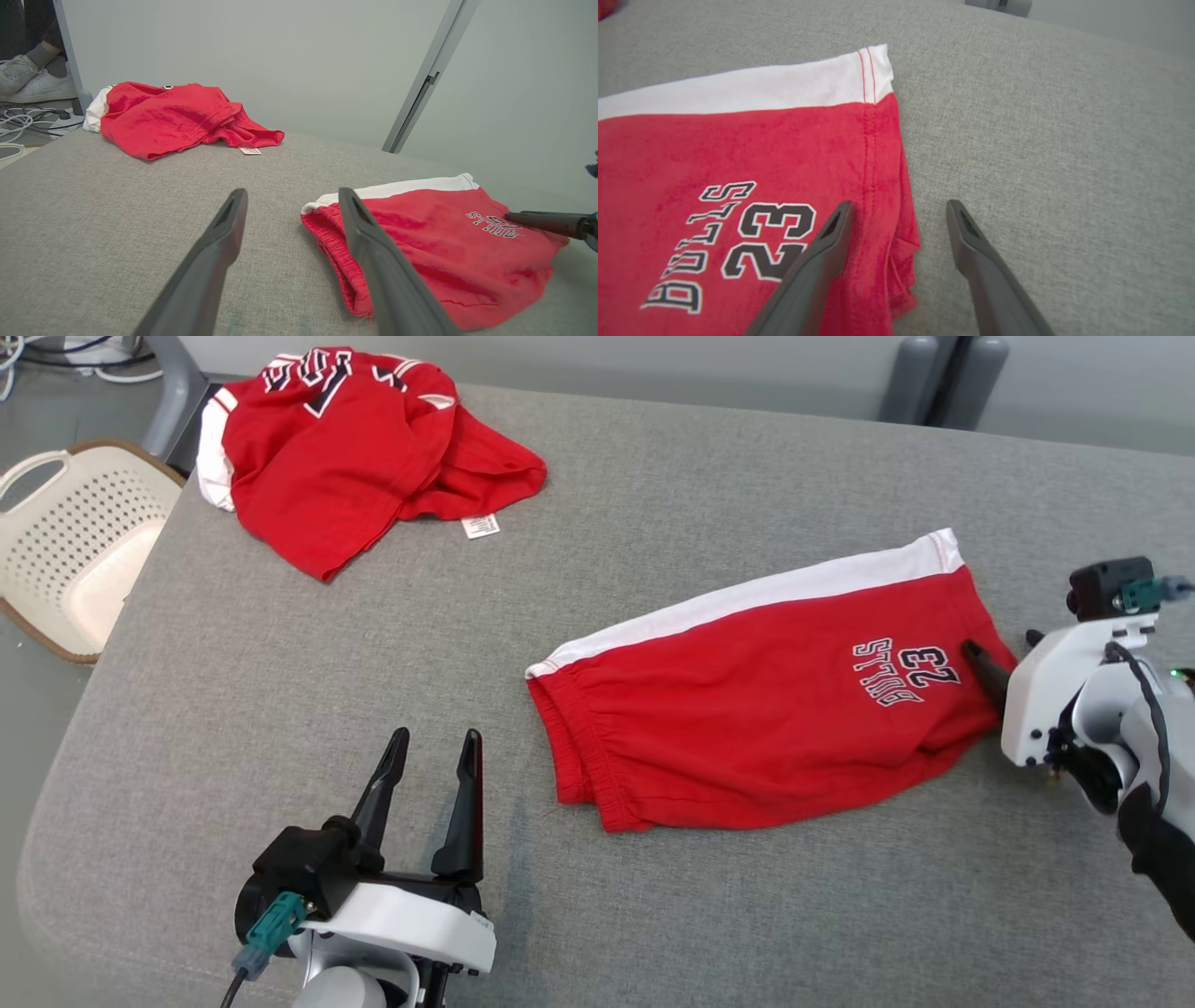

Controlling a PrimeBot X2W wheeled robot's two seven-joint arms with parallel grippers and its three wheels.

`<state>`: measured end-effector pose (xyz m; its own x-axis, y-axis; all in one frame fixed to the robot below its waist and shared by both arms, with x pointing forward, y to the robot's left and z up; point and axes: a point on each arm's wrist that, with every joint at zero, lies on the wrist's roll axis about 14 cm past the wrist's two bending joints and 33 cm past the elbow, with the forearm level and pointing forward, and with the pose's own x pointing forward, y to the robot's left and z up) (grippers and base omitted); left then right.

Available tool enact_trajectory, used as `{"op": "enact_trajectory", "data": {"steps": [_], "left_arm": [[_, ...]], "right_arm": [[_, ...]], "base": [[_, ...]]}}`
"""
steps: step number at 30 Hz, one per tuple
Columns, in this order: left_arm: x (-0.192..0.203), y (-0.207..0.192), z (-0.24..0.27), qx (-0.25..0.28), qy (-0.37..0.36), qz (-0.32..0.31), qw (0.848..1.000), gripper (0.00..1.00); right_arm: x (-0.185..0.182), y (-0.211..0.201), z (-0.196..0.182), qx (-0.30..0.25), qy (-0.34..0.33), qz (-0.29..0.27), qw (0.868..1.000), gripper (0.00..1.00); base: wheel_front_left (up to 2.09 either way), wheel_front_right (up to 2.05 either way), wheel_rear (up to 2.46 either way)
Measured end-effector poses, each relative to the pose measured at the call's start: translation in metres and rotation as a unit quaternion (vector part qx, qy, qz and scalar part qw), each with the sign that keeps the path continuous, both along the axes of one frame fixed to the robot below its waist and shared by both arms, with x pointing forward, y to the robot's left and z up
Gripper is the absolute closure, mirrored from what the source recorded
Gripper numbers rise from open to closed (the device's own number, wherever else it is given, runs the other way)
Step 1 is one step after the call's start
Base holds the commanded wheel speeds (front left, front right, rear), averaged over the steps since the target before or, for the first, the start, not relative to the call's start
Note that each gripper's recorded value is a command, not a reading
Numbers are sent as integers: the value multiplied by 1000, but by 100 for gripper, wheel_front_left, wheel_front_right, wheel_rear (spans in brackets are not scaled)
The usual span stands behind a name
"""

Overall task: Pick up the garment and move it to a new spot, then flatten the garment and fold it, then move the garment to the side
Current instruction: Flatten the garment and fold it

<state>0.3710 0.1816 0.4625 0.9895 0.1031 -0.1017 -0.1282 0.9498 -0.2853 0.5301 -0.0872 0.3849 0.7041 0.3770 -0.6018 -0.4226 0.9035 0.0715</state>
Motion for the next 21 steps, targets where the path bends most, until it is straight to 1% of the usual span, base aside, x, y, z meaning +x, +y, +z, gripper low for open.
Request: {"op": "enact_trajectory", "data": {"steps": [6,9,12,13,14,15,16,19,21], "left_arm": [[-3,6,-6,-2,9,11,1000,0],[-5,10,-7,-1,10,17,1000,0],[-7,15,-7,-2,12,28,1000,0],[-7,16,-7,-2,12,30,999,0],[-7,16,-7,-2,12,30,999,0],[-8,16,-7,-3,11,30,999,0],[-8,16,-7,-3,10,30,999,0],[-7,16,-7,-3,10,30,999,0],[-5,14,-7,-4,9,27,1000,0]], "right_arm": [[17,11,1,-21,26,8,999,0],[14,12,-11,-42,68,13,997,0],[13,14,-14,-62,98,20,993,0],[11,15,-15,-63,107,21,992,11],[11,15,-15,-63,107,21,992,36],[10,16,-15,-64,111,23,991,54],[9,16,-15,-64,113,24,991,62],[7,19,-14,-60,112,28,991,100],[7,18,-12,-57,108,28,992,100]], "base": [[0,0,0],[0,0,0],[0,0,0],[0,0,0],[0,0,0],[0,0,0],[0,0,0],[0,0,0],[0,0,0]]}}
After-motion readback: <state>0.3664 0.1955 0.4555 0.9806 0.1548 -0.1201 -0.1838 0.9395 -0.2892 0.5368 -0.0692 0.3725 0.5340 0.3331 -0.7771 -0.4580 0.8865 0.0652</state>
